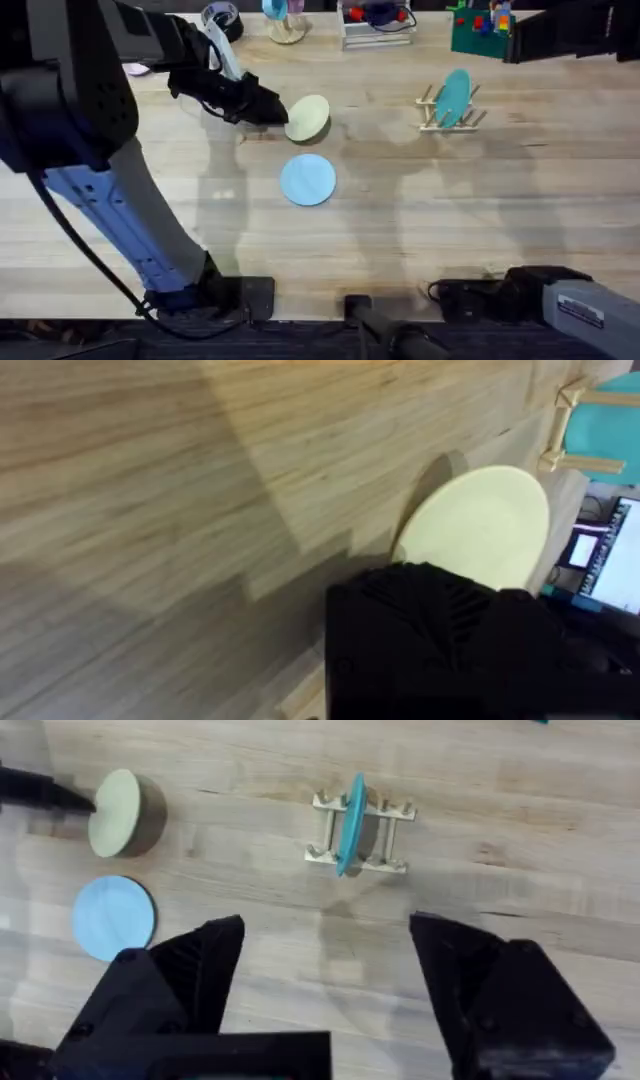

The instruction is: Pick up the plates from the table one by one and place each into a slot on the dish rack.

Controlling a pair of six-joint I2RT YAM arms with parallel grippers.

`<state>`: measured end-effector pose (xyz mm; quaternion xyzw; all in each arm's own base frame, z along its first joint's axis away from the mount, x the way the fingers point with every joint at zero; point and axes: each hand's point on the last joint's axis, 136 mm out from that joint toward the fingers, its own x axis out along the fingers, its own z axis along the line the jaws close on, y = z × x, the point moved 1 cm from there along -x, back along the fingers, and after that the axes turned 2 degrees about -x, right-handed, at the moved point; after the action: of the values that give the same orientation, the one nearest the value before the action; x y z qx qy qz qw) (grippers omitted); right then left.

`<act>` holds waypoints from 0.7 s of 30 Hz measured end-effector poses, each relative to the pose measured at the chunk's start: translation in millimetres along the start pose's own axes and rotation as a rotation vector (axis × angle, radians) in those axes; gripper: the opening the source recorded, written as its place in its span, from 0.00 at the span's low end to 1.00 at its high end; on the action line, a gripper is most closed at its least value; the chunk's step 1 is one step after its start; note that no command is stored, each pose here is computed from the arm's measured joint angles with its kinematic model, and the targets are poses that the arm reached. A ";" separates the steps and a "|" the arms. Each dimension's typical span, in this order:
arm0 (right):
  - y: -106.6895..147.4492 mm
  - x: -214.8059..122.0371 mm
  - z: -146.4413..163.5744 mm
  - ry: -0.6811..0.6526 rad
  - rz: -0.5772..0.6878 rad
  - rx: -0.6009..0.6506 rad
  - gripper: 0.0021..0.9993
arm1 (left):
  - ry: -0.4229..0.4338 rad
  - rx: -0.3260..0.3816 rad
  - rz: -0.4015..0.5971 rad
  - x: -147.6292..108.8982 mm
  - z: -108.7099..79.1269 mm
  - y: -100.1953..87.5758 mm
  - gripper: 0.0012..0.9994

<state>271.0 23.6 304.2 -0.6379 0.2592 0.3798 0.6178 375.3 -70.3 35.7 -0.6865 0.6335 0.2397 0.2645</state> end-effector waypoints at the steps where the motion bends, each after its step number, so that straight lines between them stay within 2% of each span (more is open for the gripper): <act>1: -0.1 0.0 0.0 0.000 0.000 0.000 1.00 | -0.001 0.001 -0.001 -0.1 0.0 -0.3 0.04; 21: -0.1 0.0 0.0 0.000 0.000 0.000 0.99 | -0.002 -0.005 0.004 -0.4 -0.2 0.8 0.04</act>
<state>271.1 23.6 304.3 -0.6379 0.2591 0.3797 0.6179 374.4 -70.2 36.1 -0.6855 0.6342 0.2423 0.2629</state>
